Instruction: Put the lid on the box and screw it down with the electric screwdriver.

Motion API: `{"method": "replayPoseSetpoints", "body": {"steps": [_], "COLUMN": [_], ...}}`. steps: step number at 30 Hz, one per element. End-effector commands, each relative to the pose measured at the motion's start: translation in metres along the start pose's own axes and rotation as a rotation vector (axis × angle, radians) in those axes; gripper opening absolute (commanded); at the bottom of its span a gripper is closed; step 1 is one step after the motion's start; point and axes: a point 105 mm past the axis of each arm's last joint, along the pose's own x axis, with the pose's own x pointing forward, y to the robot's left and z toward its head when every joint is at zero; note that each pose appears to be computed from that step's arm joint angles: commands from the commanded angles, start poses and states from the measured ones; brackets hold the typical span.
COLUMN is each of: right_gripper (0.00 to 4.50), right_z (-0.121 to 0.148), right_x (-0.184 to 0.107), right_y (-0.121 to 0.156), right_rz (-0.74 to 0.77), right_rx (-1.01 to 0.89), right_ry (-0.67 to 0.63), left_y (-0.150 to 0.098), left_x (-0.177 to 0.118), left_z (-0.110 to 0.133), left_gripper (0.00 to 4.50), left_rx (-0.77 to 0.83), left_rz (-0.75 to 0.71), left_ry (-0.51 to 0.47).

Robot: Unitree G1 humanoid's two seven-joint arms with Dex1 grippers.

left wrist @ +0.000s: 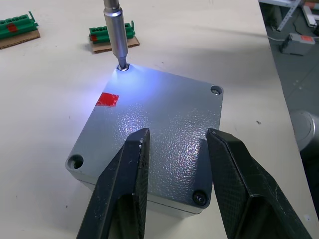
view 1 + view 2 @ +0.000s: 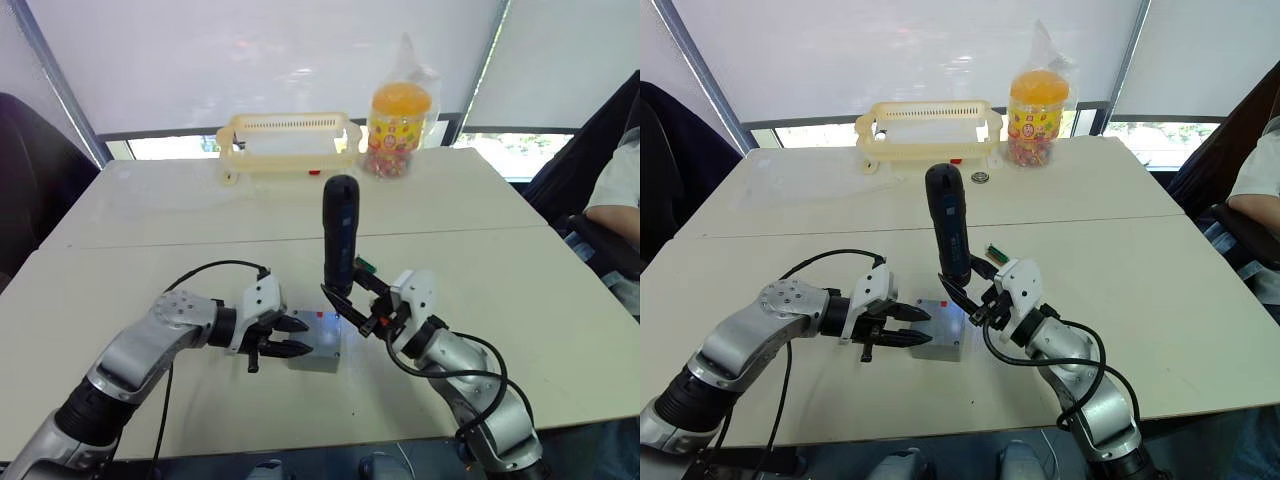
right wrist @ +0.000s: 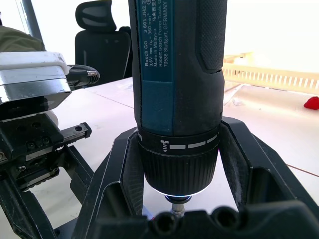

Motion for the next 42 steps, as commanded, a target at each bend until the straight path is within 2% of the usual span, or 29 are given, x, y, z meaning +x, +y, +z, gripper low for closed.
{"method": "replayPoseSetpoints", "body": {"steps": [1, 10, 17, 19, 21, 23, 28, 32, 35, 38, 42], "right_gripper": [1.77, 1.77, 1.77, 1.77, 1.77, 1.77, 1.77, 1.77, 1.77, 1.77, 1.77], "right_z": [-0.049, -0.039, -0.010, 0.017, 0.060, 0.092, 0.138, 0.150, 0.137, 0.102, 0.077], "right_x": [-0.012, -0.009, -0.002, 0.002, 0.005, 0.005, 0.003, 0.001, -0.009, -0.036, -0.090], "right_y": [-0.002, -0.006, -0.019, -0.021, -0.024, -0.028, -0.036, -0.062, -0.095, -0.112, -0.123], "right_rz": [-0.022, -0.030, -0.066, -0.062, -0.040, -0.025, -0.001, -0.059, -0.121, -0.098, -0.129], "right_rx": [0.052, 0.025, 0.014, 0.040, 0.062, 0.077, 0.164, 0.277, 0.356, 0.458, 0.583], "right_ry": [0.193, 0.167, 0.094, 0.008, -0.117, -0.194, -0.284, -0.282, -0.120, 0.256, 0.634], "left_y": [-0.003, -0.003, -0.002, -0.002, -0.002, -0.003, -0.001, 0.002, 0.008, 0.006, 0.000], "left_x": [0.003, 0.005, 0.010, 0.011, 0.010, 0.009, 0.008, 0.006, -0.004, -0.020, -0.033], "left_z": [-0.014, -0.014, -0.017, -0.017, -0.020, -0.022, -0.023, -0.014, 0.010, 0.043, 0.074], "left_gripper": [1.79, 1.79, 1.79, 1.79, 1.79, 1.79, 1.79, 1.79, 1.79, 1.79, 1.79], "left_rx": [-0.040, -0.039, -0.040, -0.035, -0.031, -0.032, -0.028, -0.032, -0.038, -0.024, 0.099], "left_rz": [-0.004, -0.006, -0.014, -0.019, -0.025, -0.032, -0.036, -0.024, -0.003, -0.036, -0.086], "left_ry": [0.055, 0.052, 0.055, 0.061, 0.073, 0.081, 0.084, 0.044, -0.039, -0.124, -0.121]}}
